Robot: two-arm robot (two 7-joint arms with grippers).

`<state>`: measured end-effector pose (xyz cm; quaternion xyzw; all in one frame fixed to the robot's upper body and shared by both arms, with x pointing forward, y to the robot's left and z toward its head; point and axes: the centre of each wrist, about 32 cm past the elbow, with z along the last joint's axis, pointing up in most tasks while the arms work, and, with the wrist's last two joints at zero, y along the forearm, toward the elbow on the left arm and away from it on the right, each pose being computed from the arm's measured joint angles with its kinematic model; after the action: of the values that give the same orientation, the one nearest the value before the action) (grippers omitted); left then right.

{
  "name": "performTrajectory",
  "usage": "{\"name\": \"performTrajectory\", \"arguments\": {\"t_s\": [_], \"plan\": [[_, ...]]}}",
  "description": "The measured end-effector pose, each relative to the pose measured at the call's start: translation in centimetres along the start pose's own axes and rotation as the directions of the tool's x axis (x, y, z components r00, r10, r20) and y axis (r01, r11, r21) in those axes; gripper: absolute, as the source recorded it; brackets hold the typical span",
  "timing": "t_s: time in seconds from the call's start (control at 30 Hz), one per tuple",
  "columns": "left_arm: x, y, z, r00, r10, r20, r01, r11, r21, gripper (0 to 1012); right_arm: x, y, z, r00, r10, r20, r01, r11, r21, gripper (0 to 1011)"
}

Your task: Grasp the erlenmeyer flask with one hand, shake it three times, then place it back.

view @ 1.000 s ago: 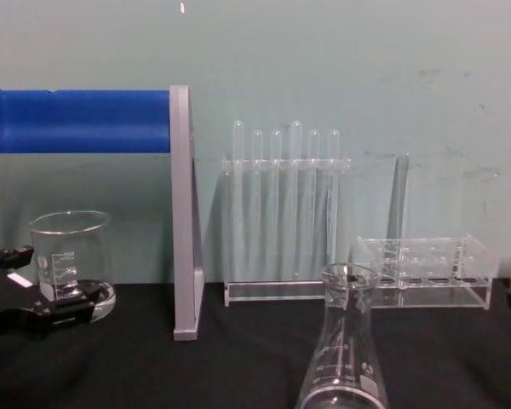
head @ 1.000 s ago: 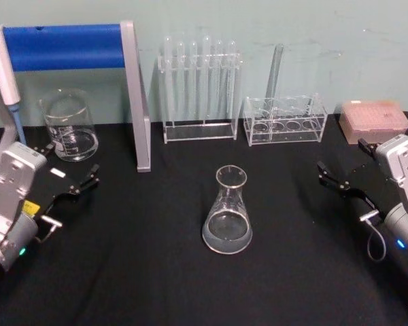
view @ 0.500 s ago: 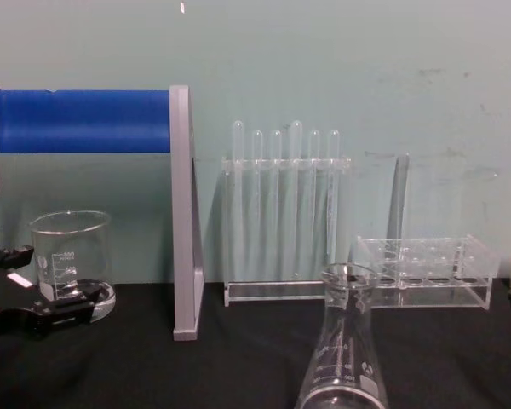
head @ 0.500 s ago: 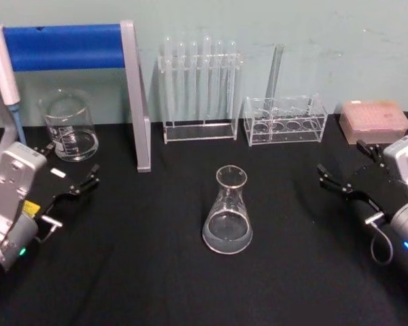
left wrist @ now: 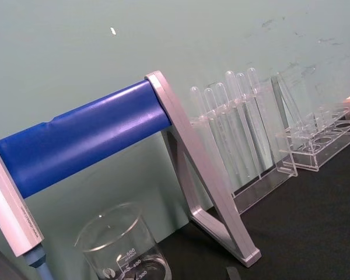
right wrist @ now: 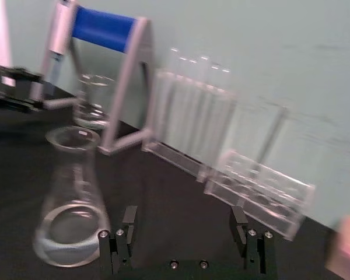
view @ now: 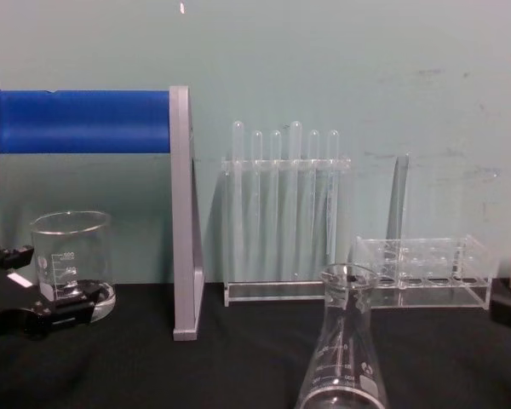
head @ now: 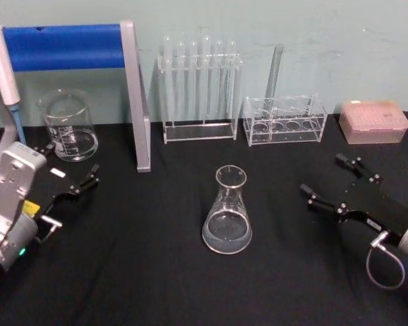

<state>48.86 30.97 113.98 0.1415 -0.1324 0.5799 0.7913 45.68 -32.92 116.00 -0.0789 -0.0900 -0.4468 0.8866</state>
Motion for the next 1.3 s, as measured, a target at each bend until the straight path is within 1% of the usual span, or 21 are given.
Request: {"name": "performTrajectory", "arguments": {"t_s": [0.03,0.07,0.17,0.2,0.23,0.27,0.3,0.33,0.43,0.47,0.57,0.6,0.73,0.9,0.93,1.1,1.3], "plan": [[0.00,0.00,0.00,1.0000,0.000,0.000,0.000,1.0000,0.000,1001,0.0,0.0,0.0,1.000,0.015,-0.008,-0.015,1.000,0.004,1003],[0.00,0.00,0.00,1.0000,0.000,0.000,0.000,1.0000,0.000,1001,-0.1,0.0,0.1,0.999,0.045,-0.018,-0.045,0.999,0.014,1003],[0.00,0.00,0.00,1.0000,0.000,0.000,0.000,1.0000,0.000,1001,-0.2,0.0,0.2,0.996,0.089,-0.032,-0.088,0.996,0.026,1003],[0.00,0.00,0.00,1.0000,0.000,0.000,0.000,1.0000,0.000,1001,-0.3,0.1,0.2,0.992,0.122,-0.041,-0.121,0.992,0.033,1003],[0.00,0.00,0.00,1.0000,0.000,0.000,0.000,1.0000,0.000,1001,-0.4,0.2,0.2,0.990,0.137,-0.045,-0.135,0.990,0.037,1003],[0.00,0.00,0.00,1.0000,0.000,0.000,0.000,1.0000,0.000,1001,-0.5,0.4,0.3,0.985,0.166,-0.053,-0.163,0.986,0.046,1003],[0.00,0.00,0.00,1.0000,0.000,0.000,0.000,1.0000,0.000,1001,-0.5,0.4,0.3,0.985,0.166,-0.053,-0.163,0.986,0.046,1003],[0.00,0.00,0.00,1.0000,0.000,0.000,0.000,1.0000,0.000,1001,-0.6,0.6,0.3,0.979,0.193,-0.062,-0.190,0.980,0.054,1003],[0.00,0.00,0.00,1.0000,0.000,0.000,0.000,1.0000,0.000,1001,-0.8,1.1,0.3,0.967,0.240,-0.083,-0.235,0.970,0.066,1002],[0.00,0.00,0.00,1.0000,0.000,0.000,0.000,1.0000,0.000,1001,-1.0,1.4,0.2,0.960,0.261,-0.096,-0.255,0.964,0.071,1003],[0.00,0.00,0.00,1.0000,0.000,0.000,0.000,1.0000,0.000,1001,-1.1,1.9,0.1,0.951,0.288,-0.115,-0.281,0.957,0.075,1003],[0.00,0.00,0.00,1.0000,0.000,0.000,0.000,1.0000,0.000,1001,-1.2,2.2,0.1,0.944,0.305,-0.130,-0.297,0.952,0.079,1003],[0.00,0.00,0.00,1.0000,0.000,0.000,0.000,1.0000,0.000,1001,-1.3,3.0,0.0,0.929,0.336,-0.154,-0.327,0.941,0.085,1003],[0.00,0.00,0.00,1.0000,0.000,0.000,0.000,1.0000,0.000,1001,-1.5,4.1,-0.4,0.914,0.364,-0.178,-0.354,0.931,0.086,1003],[0.00,0.00,0.00,1.0000,0.000,0.000,0.000,1.0000,0.000,1001,-1.5,4.1,-0.4,0.914,0.364,-0.178,-0.354,0.931,0.086,1003],[0.00,0.00,0.00,1.0000,0.000,0.000,0.000,1.0000,0.000,1001,-1.5,5.2,-0.9,0.909,0.369,-0.192,-0.361,0.929,0.077,1003],[0.00,0.00,0.00,1.0000,0.000,0.000,0.000,1.0000,0.000,1001,-1.4,6.8,-1.4,0.907,0.373,-0.194,-0.367,0.928,0.069,1003]]}}
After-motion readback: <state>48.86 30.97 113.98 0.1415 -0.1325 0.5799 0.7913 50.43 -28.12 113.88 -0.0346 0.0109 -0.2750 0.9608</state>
